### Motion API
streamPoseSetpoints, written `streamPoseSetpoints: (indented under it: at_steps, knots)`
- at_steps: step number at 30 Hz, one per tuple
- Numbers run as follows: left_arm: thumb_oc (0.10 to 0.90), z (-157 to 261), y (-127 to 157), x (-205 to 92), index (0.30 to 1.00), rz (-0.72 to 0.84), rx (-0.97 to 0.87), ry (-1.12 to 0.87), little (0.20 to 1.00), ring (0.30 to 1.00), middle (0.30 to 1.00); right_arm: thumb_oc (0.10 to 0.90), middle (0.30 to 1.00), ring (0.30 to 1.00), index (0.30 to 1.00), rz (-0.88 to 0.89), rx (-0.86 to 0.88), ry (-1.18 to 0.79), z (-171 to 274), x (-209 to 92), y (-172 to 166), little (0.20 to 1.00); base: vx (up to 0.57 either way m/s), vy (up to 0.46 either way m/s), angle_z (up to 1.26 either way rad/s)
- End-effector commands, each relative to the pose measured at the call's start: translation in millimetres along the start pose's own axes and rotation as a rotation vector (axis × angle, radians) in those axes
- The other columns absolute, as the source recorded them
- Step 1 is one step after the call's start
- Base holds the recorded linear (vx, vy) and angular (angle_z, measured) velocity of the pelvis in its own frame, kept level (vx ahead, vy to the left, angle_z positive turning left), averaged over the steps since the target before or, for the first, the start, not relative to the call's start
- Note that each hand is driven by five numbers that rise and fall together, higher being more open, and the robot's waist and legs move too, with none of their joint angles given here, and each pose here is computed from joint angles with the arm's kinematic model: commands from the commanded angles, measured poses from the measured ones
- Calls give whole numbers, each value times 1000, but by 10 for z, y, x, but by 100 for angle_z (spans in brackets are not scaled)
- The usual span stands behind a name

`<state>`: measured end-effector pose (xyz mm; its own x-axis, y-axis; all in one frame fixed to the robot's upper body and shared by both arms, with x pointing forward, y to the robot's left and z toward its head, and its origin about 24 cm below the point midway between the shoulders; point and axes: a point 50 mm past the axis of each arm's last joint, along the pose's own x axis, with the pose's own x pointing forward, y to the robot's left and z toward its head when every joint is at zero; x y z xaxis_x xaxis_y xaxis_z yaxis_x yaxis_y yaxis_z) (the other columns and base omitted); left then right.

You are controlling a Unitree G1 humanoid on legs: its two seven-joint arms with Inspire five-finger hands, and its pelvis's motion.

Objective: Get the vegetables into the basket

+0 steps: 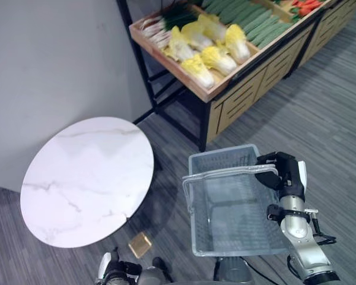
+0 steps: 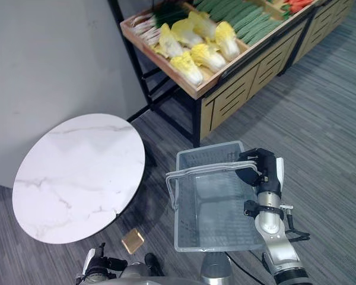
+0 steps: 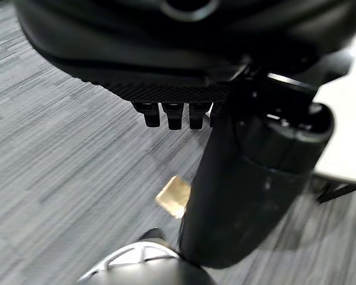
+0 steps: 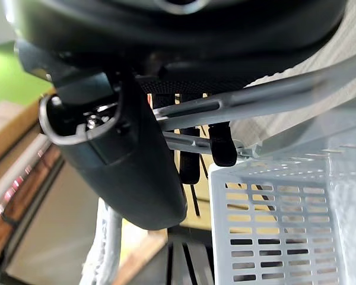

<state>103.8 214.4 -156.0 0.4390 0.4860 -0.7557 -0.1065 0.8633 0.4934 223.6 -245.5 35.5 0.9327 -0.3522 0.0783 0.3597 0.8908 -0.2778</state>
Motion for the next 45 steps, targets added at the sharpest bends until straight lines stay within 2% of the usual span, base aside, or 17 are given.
streamPoseSetpoints:
  at_steps: [1, 10, 20, 24, 34, 36, 45]
  knots:
    - [900, 138, 143, 50, 1000, 114, -29, -61, 1000, 1000, 1000, 400, 300, 300, 300, -101, 170, -466, 888, 181, -79, 300, 71, 7, -98]
    - [900, 155, 140, 54, 1000, 109, -6, -74, 1000, 1000, 1000, 400, 300, 300, 300, -188, 81, -442, 794, 198, -256, 300, 92, 134, -92]
    - [900, 159, 213, 90, 1000, 68, 49, -93, 1000, 1000, 1000, 400, 300, 300, 300, -320, 108, -387, 719, 304, -317, 300, 28, 266, -51]
    - [900, 187, 276, 117, 1000, 70, 52, -100, 1000, 1000, 1000, 400, 300, 300, 300, -362, 140, -361, 682, 342, -325, 300, -57, 103, -54]
    - [900, 71, 265, 106, 1000, 25, 58, -57, 1000, 1000, 1000, 400, 300, 300, 300, -428, 74, -228, 383, 336, -444, 300, -5, -14, -56]
    - [900, 99, 215, 93, 1000, -51, 19, -78, 1000, 1000, 1000, 400, 300, 300, 300, -439, 34, -169, 263, 330, -527, 300, 52, -162, -18]
    - [900, 189, 158, 85, 1000, -151, -116, -93, 1000, 1000, 1000, 400, 300, 300, 300, -414, 4, -111, 151, 307, -595, 300, 55, -105, -11]
